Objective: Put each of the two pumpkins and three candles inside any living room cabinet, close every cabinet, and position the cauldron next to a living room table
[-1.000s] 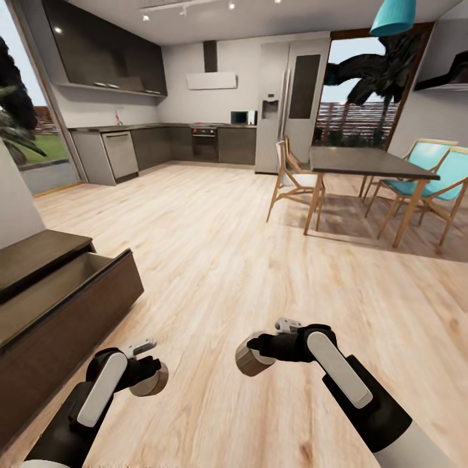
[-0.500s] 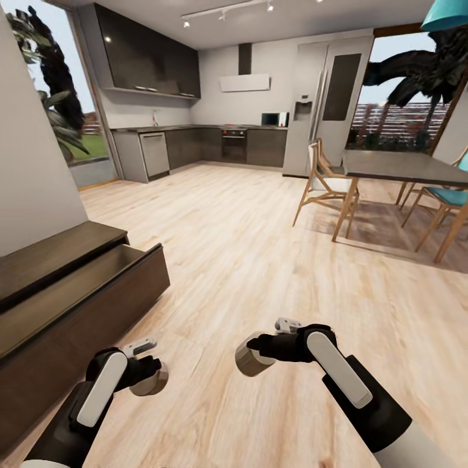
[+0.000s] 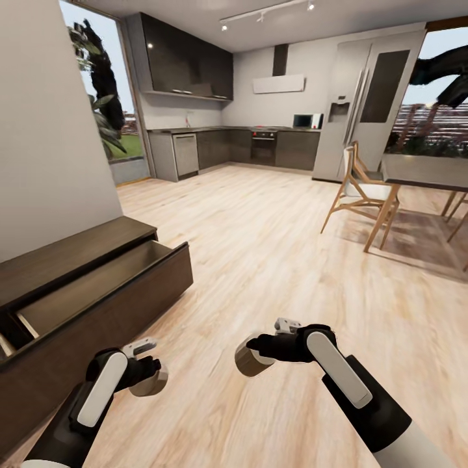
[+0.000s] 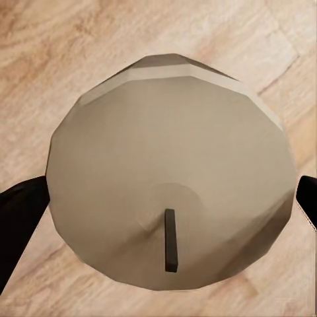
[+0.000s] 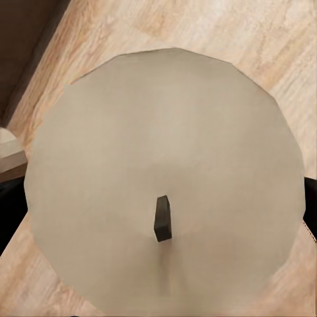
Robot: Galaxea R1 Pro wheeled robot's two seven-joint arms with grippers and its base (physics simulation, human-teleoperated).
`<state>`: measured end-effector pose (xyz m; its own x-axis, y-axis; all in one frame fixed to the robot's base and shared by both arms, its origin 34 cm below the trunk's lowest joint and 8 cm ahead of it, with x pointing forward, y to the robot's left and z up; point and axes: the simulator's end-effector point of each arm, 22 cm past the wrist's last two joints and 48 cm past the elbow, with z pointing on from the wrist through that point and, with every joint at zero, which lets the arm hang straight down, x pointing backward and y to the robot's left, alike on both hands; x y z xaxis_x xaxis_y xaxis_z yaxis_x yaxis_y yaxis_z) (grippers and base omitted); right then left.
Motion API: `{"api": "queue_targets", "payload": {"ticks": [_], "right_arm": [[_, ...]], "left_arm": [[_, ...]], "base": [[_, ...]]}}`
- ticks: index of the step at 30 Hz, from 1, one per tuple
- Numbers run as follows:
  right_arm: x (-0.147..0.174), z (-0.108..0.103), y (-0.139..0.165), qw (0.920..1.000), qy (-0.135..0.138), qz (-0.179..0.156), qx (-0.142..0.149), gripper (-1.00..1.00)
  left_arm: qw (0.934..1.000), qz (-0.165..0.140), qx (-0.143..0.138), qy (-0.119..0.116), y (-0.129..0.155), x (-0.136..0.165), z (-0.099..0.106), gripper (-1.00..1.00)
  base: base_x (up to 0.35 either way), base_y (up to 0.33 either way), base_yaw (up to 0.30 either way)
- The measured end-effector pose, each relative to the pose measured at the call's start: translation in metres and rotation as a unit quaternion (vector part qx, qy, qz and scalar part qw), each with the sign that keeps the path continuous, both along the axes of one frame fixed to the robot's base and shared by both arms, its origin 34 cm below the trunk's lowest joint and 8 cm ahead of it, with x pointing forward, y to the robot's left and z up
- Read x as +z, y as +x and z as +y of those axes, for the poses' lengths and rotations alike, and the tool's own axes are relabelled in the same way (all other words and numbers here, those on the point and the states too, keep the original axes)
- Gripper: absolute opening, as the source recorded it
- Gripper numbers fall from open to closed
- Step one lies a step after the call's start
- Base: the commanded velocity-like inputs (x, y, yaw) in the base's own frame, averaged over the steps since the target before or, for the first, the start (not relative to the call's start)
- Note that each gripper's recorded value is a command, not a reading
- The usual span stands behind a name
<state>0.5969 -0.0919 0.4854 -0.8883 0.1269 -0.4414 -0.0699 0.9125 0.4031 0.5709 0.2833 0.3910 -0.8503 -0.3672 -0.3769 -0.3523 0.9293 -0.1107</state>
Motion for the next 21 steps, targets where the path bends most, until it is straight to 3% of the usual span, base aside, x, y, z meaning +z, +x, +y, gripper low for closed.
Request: {"api": "queue_targets", "payload": {"ticks": [21], "right_arm": [[0.0045, 0.0002, 0.0002, 1.0, 0.0, -0.004, 0.0, -1.0]], "left_arm": [[1.0, -0.004, 0.0, 0.001, 0.0007, 0.0036, 0.0003, -1.0]], "base": [[0.283, -0.122, 0.28]]}}
